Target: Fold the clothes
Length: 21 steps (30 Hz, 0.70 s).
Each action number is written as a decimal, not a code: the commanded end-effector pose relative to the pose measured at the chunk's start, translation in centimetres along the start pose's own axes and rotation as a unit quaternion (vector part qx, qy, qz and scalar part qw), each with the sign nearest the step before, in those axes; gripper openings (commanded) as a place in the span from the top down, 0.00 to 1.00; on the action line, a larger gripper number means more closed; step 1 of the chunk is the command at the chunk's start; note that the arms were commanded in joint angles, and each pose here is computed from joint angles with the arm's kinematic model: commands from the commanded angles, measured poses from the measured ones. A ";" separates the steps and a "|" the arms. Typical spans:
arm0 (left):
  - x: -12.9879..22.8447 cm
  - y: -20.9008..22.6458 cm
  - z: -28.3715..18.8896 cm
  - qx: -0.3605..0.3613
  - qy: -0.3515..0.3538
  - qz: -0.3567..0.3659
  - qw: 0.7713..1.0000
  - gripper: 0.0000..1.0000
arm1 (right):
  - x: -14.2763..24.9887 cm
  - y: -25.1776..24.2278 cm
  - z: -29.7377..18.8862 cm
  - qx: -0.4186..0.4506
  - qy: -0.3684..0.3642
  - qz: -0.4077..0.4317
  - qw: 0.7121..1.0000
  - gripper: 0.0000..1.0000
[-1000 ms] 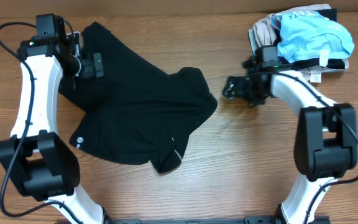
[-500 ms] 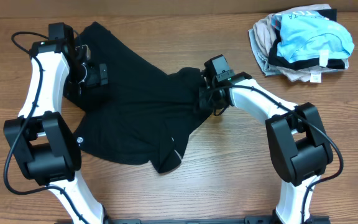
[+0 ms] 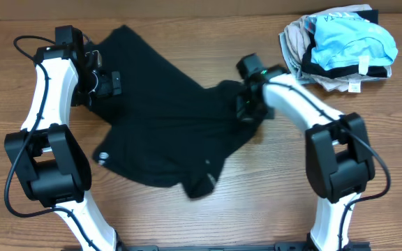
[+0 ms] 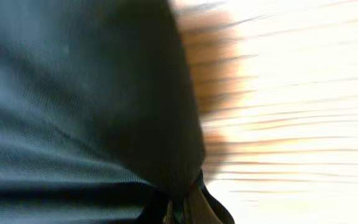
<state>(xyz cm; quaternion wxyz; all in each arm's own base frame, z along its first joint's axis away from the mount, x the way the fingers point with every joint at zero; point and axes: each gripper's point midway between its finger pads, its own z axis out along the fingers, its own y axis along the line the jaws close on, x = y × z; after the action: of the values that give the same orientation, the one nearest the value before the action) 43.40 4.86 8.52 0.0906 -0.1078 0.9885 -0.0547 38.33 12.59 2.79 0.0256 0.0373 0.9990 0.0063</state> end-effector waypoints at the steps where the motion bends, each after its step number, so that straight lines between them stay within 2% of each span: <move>1: -0.5 0.3 0.2 -0.010 -0.006 0.014 1.000 0.00 | -3.2 -6.4 -1.5 0.040 -0.025 0.061 0.997 0.96; 3: -0.8 0.3 0.2 -0.011 -0.012 0.022 1.000 0.00 | -3.8 -7.9 -1.8 0.011 -0.019 0.063 0.998 0.96; 5: -1.4 0.3 0.2 -0.011 -0.024 0.027 0.999 0.00 | -4.2 -8.3 -2.3 -0.038 -0.012 0.060 0.997 0.67; 7: -2.3 0.2 0.1 -0.010 -0.042 0.030 0.999 0.00 | -4.5 -8.4 -3.5 -0.082 -0.007 0.073 0.994 0.59; 10: -4.1 0.1 0.2 -0.008 -0.078 0.033 0.996 0.01 | -5.0 -8.1 -6.1 -0.122 -0.012 0.078 0.989 0.57; 17: -7.5 0.0 3.1 -0.003 -0.127 0.054 0.990 0.23 | -4.0 -4.4 -13.5 -0.166 -0.054 0.016 0.985 0.55; 21: -8.3 0.3 6.1 -0.003 -0.128 0.057 0.990 0.22 | -2.3 -1.8 -16.7 -0.174 -0.080 -0.022 0.981 0.54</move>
<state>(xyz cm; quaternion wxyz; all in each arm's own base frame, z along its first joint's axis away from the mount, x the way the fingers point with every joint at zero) 52.03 6.48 6.59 0.2337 -0.0714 0.9691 -0.0335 40.09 8.00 14.35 0.0501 0.0569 0.9860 0.1484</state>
